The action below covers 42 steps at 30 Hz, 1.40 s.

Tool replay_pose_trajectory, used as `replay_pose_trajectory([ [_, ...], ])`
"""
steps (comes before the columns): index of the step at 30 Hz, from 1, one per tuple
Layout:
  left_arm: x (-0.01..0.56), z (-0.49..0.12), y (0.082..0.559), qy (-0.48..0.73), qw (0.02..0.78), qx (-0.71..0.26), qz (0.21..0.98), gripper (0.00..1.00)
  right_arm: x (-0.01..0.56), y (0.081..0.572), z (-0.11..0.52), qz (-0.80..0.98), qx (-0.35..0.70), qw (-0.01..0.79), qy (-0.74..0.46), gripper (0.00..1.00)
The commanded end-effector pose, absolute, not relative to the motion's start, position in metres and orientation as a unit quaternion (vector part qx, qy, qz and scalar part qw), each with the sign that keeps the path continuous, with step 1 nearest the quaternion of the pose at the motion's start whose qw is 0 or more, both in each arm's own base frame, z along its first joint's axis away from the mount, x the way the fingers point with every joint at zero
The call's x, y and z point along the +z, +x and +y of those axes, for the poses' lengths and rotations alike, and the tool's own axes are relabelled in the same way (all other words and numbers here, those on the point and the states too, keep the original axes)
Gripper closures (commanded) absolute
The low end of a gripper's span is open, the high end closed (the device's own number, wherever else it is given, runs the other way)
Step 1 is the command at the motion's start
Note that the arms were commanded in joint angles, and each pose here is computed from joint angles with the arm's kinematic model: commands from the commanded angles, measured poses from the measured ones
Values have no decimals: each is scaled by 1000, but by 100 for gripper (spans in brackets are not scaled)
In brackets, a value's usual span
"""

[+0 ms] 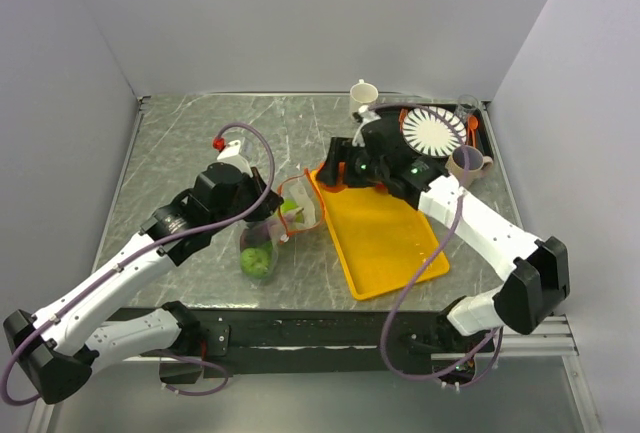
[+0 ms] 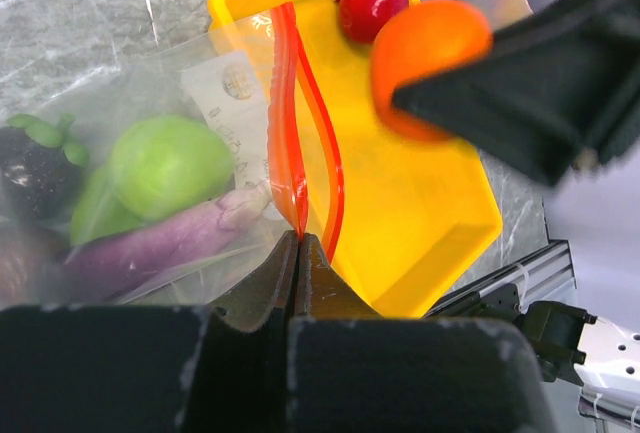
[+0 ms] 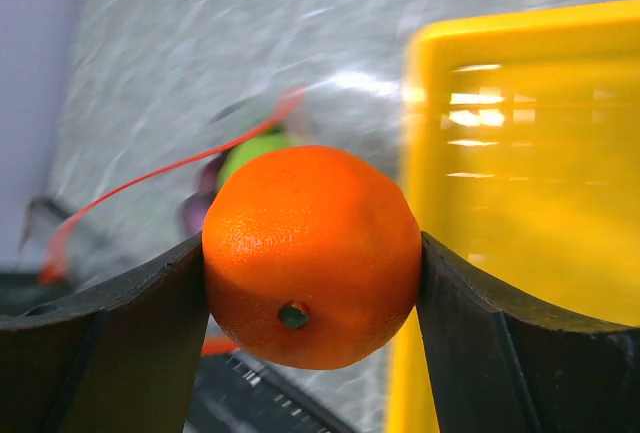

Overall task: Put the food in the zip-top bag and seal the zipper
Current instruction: Pick up the fake fruit from the bin, then place the fake fruit in the zipper food storage bag.

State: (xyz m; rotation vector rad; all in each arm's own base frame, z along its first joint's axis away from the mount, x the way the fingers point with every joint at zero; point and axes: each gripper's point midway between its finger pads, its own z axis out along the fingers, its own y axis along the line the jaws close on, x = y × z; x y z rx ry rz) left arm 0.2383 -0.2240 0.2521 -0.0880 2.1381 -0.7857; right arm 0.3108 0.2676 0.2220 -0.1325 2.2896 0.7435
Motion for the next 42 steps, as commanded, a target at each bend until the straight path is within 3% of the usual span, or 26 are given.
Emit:
replay_pose_trajectory([
  [1,265,-228,243,-30,432,-327,840,99,240,290,305,869,343,350,-74,54],
  [10,267,-233,242,-24,430,-338,837,99,220,282,341,876,356,311,-100,53],
  [14,270,-232,242,-26,434,-340,834,99,210,279,357,881,352,296,-113,46],
  [17,273,-230,240,-30,437,-342,831,99,214,278,368,875,367,291,-120,35],
  [18,274,-227,241,-35,441,-338,831,99,221,278,374,867,380,296,-126,23],
  [19,276,-225,241,-40,443,-338,830,99,224,277,376,865,385,296,-127,17],
  [24,289,-210,239,-61,465,-332,819,99,235,278,371,856,387,320,-126,0],
  [28,299,-198,236,-85,483,-332,806,99,244,280,361,857,371,333,-125,0],
  [35,299,-166,235,-132,511,-292,797,99,278,296,289,849,296,434,-53,0],
  [42,269,-198,238,-86,454,-306,832,99,238,338,196,884,167,433,49,0],
])
